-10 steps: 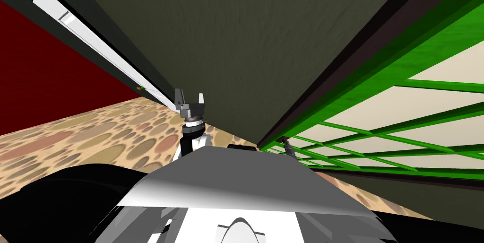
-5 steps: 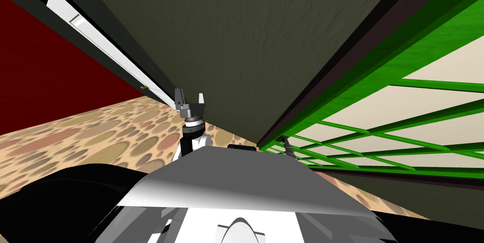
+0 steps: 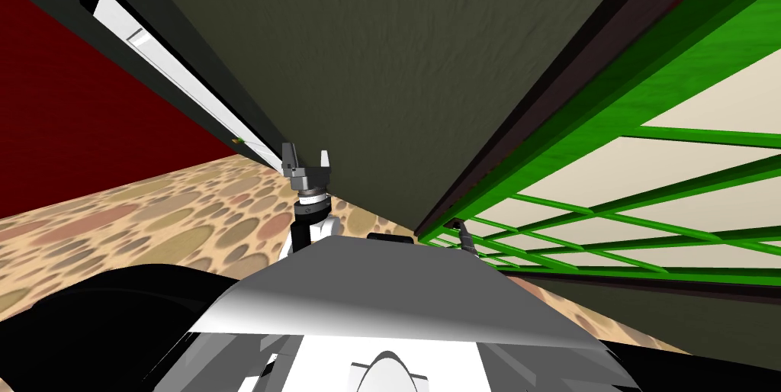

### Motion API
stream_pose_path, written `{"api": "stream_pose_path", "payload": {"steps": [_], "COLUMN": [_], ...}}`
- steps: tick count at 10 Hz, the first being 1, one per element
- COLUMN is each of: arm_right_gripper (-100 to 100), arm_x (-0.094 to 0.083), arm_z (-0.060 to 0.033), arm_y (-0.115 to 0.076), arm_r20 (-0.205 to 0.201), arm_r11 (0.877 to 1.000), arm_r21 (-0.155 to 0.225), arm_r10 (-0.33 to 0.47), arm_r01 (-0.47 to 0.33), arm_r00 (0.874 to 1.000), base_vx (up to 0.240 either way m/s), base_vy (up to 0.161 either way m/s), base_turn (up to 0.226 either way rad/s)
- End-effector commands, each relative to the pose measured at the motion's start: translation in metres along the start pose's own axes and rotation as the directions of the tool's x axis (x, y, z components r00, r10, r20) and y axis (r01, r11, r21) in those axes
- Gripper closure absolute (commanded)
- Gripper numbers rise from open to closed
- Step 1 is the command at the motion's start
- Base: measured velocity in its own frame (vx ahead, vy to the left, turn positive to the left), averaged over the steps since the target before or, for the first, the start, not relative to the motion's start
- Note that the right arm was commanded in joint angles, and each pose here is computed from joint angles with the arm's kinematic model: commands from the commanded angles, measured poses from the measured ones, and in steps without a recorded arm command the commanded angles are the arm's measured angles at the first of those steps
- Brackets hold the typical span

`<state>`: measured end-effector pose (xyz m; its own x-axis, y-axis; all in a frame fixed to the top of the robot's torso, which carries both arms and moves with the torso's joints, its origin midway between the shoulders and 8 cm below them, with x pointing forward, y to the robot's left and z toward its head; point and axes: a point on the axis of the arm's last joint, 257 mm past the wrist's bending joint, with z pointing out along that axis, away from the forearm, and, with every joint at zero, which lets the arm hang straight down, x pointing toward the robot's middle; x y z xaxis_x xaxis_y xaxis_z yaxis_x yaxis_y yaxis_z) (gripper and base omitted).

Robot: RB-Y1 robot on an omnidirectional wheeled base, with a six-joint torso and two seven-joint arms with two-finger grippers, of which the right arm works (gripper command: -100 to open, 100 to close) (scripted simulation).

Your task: Pull the door open

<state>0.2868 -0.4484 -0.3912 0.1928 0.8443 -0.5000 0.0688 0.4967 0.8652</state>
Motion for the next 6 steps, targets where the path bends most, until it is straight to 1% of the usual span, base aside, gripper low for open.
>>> {"api": "stream_pose_path", "payload": {"steps": [1, 2, 3, 4, 6], "arm_right_gripper": [100, 100, 100, 100, 100], "arm_x": [0.0081, 0.0081, 0.0089, 0.0089, 0.0107], "arm_z": [0.0008, 0.0008, 0.0024, 0.0024, 0.0055], "arm_y": [0.0000, 0.0000, 0.0005, 0.0005, 0.0017], "arm_r20": [-0.007, -0.007, -0.005, -0.005, -0.001], "arm_r11": [0.998, 0.996, 0.992, 0.991, 0.977], "arm_r21": [0.006, 0.007, 0.007, 0.007, 0.007], "arm_r10": [0.067, 0.086, 0.123, 0.134, 0.212], "arm_r01": [-0.067, -0.085, -0.123, -0.134, -0.212], "arm_r00": [0.998, 0.996, 0.992, 0.991, 0.977], "base_vx": [-0.056, -0.043, -0.038, -0.033, -0.054], "base_vy": [-0.021, -0.015, -0.008, -0.008, -0.016], "base_turn": [0.040, 0.018, 0.034, 0.017, 0.034]}}
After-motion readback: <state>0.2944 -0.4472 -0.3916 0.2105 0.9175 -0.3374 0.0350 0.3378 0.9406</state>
